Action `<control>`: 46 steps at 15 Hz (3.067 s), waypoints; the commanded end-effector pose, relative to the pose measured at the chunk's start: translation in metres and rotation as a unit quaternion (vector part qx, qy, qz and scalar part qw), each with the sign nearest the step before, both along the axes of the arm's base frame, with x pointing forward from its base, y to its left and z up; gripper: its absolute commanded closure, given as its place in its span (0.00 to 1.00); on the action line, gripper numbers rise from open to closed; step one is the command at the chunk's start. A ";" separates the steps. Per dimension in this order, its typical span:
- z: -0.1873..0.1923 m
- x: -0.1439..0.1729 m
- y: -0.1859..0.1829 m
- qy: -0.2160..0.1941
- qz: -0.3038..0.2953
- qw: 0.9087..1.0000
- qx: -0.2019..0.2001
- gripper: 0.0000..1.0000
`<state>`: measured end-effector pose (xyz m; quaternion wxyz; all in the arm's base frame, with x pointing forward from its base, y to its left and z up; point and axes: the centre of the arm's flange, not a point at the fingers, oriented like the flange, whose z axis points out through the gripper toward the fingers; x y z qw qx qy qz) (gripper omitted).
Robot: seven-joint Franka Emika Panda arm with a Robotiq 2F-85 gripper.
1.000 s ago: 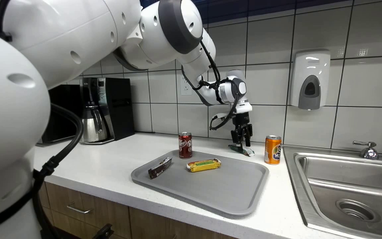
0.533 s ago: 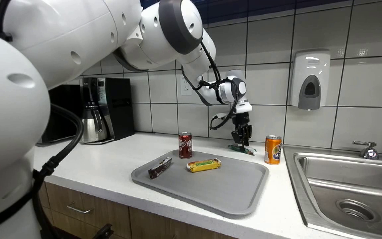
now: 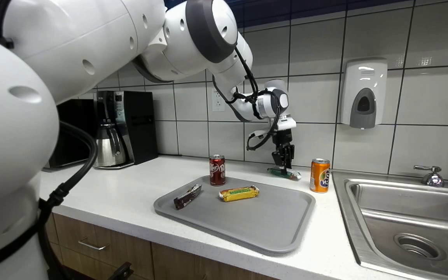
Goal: Pick all the candy bars from the kitchen counter and place them on the gray tray
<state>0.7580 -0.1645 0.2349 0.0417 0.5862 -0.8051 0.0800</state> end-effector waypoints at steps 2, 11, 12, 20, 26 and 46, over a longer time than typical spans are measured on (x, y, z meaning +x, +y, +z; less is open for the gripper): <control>0.031 -0.009 -0.001 0.001 0.035 0.999 0.012 0.86; 0.060 -0.034 -0.007 -0.005 0.092 0.996 0.008 0.86; 0.060 -0.038 -0.006 -0.006 0.098 0.995 0.006 0.86; 0.075 -0.076 -0.005 -0.004 0.151 0.988 0.013 0.86; 0.077 -0.114 -0.009 -0.001 0.194 0.981 0.015 0.86; 0.057 -0.212 -0.035 0.021 0.300 0.954 0.009 0.86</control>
